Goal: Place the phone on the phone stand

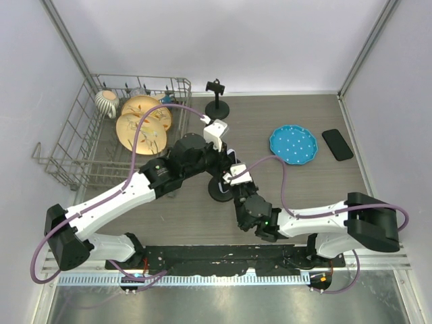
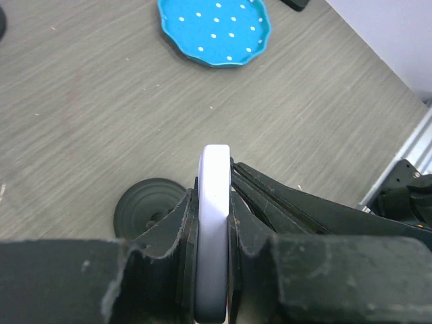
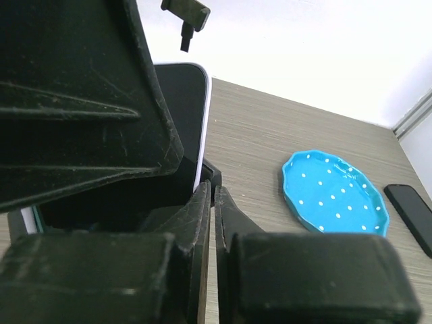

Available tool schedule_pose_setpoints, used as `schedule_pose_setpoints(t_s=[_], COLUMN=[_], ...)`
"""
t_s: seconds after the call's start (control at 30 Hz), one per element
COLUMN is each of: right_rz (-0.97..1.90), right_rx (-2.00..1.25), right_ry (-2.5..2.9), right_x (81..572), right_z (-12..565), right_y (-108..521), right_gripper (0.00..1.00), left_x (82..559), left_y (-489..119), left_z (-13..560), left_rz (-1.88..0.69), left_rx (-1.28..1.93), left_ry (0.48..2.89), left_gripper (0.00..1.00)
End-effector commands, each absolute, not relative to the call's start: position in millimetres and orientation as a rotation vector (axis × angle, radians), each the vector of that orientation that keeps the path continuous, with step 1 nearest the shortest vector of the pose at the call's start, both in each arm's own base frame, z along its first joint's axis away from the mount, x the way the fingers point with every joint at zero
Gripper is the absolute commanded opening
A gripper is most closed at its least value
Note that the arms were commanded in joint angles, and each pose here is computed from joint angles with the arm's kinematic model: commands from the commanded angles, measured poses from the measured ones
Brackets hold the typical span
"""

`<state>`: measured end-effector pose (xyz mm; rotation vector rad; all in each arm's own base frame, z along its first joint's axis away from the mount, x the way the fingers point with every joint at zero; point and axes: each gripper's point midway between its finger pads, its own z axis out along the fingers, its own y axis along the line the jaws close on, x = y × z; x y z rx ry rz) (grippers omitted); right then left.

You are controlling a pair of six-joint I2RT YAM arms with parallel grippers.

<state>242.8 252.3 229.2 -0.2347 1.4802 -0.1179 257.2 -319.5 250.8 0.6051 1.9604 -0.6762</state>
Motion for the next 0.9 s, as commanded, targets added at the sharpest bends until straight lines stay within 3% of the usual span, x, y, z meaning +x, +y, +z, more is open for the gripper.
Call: schedule_pose_setpoints(t_s=[0.0,0.17,0.43,0.53,0.77,0.87], right_rz=[0.203,0.345,0.465,0.377,0.625,0.908], right_rx=[-0.064,-0.093,-0.094,-0.114,-0.326,-0.539], right_ry=[1.397,1.416,1.480,1.564,1.589,1.513], right_x=[213,200,189,213,253,235], right_z=[293,309,326,312,290,281], right_y=[258,281,264,245,230,252], right_gripper=[0.01,0.01,0.01,0.01,0.11,0.34], left_x=[313,315,314,307,268,251], left_y=[-243,-247,-258,-264,-286,-292], left_z=[195,190,181,183,217,233], left_rz=[-0.185,-0.194,-0.237,-0.295,-0.606,-0.771], left_rx=[0.406,0.410,0.468,0.498,0.686,0.753], left_ry=[2.080,2.080,2.089,2.090,1.996,1.945], left_gripper=[0.00,0.00,0.00,0.00,0.00,0.00])
